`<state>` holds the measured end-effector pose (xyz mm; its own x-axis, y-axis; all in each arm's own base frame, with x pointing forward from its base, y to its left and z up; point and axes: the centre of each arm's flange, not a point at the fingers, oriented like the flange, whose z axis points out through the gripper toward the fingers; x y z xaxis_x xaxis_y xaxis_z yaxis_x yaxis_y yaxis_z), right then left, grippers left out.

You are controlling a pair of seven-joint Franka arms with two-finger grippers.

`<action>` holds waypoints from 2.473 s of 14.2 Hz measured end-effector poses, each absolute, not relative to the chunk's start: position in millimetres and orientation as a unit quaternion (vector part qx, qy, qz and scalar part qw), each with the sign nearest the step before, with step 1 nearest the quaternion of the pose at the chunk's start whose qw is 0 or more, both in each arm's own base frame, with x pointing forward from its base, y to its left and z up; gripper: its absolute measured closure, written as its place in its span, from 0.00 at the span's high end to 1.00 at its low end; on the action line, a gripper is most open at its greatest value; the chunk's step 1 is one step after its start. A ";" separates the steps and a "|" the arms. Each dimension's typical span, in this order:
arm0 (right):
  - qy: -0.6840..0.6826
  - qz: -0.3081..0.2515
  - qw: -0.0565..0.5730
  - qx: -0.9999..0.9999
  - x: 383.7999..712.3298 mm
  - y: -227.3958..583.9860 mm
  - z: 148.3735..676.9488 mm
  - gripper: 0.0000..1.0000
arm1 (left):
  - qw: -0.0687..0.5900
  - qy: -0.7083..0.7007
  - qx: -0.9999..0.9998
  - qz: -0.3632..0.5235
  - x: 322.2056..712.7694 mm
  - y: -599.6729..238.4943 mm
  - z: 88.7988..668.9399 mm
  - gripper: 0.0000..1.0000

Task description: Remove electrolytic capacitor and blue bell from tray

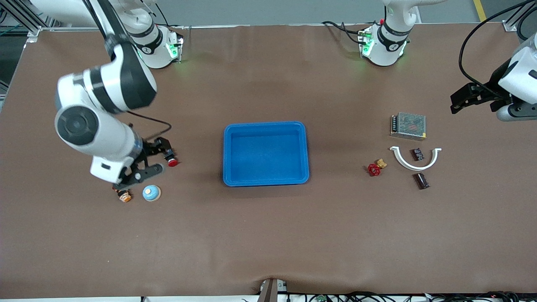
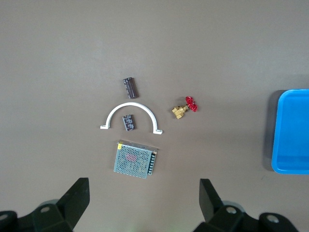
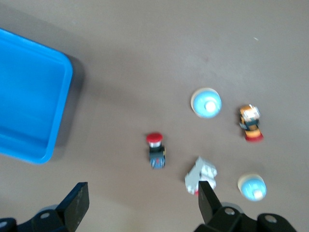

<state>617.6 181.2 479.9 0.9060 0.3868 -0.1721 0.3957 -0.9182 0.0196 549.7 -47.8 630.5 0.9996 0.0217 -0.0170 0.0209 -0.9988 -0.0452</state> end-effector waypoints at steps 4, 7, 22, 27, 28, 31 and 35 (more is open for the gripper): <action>0.179 -0.072 0.037 0.981 574.7 152.9 572.7 1.00 | 0.023 -0.012 -1.000 0.008 549.3 -46.5 631.4 1.00; 0.152 -0.071 0.041 0.985 543.9 120.9 622.5 1.00 | 0.023 -0.012 -1.000 0.006 547.8 -46.6 633.3 1.00; 0.017 -0.044 0.026 0.999 501.2 -22.0 684.6 1.00 | 0.027 -0.009 -1.000 0.007 531.7 -50.9 635.4 1.00; 0.015 -0.048 0.025 0.998 502.7 -24.9 681.2 1.00 | 0.027 -0.009 -1.000 0.007 531.7 -50.8 635.3 1.00; 0.015 -0.048 0.025 0.998 502.7 -24.9 681.2 1.00 | 0.027 -0.009 -1.000 0.007 531.7 -50.8 635.3 1.00; 0.015 -0.048 0.025 0.998 502.7 -24.8 681.2 1.00 | 0.027 -0.009 -1.000 0.007 531.8 -50.4 635.3 1.00; 0.015 -0.049 0.024 0.998 502.7 -24.4 680.4 1.00 | 0.027 -0.009 -1.000 0.006 531.4 -50.4 636.5 1.00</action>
